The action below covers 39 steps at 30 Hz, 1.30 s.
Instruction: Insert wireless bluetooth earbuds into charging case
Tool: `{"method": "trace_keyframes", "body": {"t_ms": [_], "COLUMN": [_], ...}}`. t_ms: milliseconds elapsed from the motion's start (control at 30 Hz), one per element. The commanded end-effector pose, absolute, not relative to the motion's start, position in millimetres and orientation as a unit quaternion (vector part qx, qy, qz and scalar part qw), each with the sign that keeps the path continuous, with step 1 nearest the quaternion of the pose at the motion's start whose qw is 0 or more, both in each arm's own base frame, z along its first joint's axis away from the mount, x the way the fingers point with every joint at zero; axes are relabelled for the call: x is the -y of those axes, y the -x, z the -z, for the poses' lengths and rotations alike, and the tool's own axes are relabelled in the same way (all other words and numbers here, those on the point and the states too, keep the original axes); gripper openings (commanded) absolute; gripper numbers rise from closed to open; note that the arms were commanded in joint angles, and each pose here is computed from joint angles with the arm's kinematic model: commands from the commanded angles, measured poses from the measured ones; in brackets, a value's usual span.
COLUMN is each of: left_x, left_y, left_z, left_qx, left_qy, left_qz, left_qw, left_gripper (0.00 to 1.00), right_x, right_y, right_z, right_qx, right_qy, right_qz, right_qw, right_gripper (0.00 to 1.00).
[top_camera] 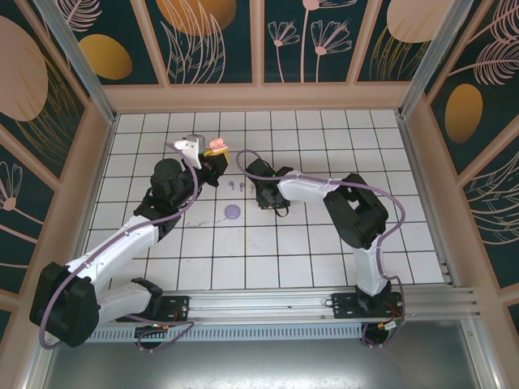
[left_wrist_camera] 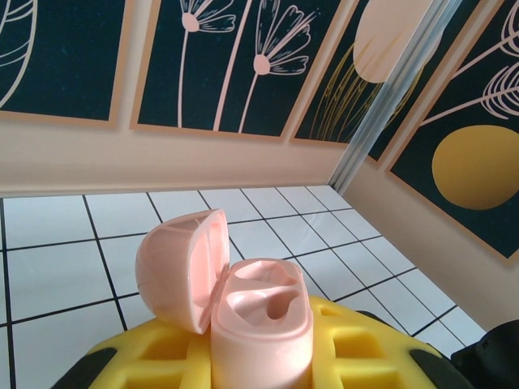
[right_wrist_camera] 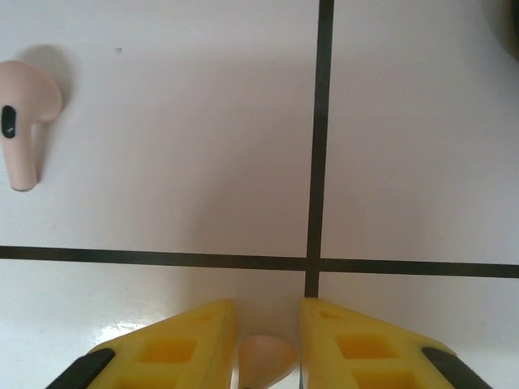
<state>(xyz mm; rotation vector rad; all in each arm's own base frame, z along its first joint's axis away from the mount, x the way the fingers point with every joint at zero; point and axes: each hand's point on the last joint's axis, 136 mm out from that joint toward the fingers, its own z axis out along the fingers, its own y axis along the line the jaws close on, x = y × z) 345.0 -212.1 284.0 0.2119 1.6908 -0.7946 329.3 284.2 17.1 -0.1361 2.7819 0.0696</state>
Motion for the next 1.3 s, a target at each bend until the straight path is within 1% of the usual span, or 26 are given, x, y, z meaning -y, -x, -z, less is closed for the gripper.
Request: {"method": "trace_keyframes", "body": {"t_ms": [0,233,567,800,967,1267], "left_x": [214,215,215,220,222,247], "left_y": [-345,-343,-328,-308,-292,-264], "left_z": [-296,-296,-302,-305,-303,-294], "left_qx": [-0.710,-0.708,-0.669,-0.620,-0.580,-0.523], "left_qy": [-0.091,-0.098,-0.122,-0.169,-0.214,-0.328], "left_qz": [0.354,0.358,0.372,0.388,0.382,0.370], "left_qw": [0.602,0.601,0.632,0.660,0.687,0.694], "left_gripper": [0.00,0.00,0.00,0.00,0.00,0.00], "right_x": [-279,-276,-257,-242,-239,-250], "right_y": [-301,-307,-323,-339,-346,-339], "right_z": [-4,-26,-89,-154,-216,-312], "right_qx": [-0.990,-0.987,-0.971,-0.949,-0.923,-0.867], "right_qy": [0.050,0.029,-0.006,-0.022,-0.013,0.025], "right_qz": [-0.029,-0.047,-0.089,-0.124,-0.163,-0.241], "right_qw": [0.125,0.153,0.222,0.289,0.348,0.436], "right_gripper": [0.25,0.21,0.20,0.20,0.20,0.20]}}
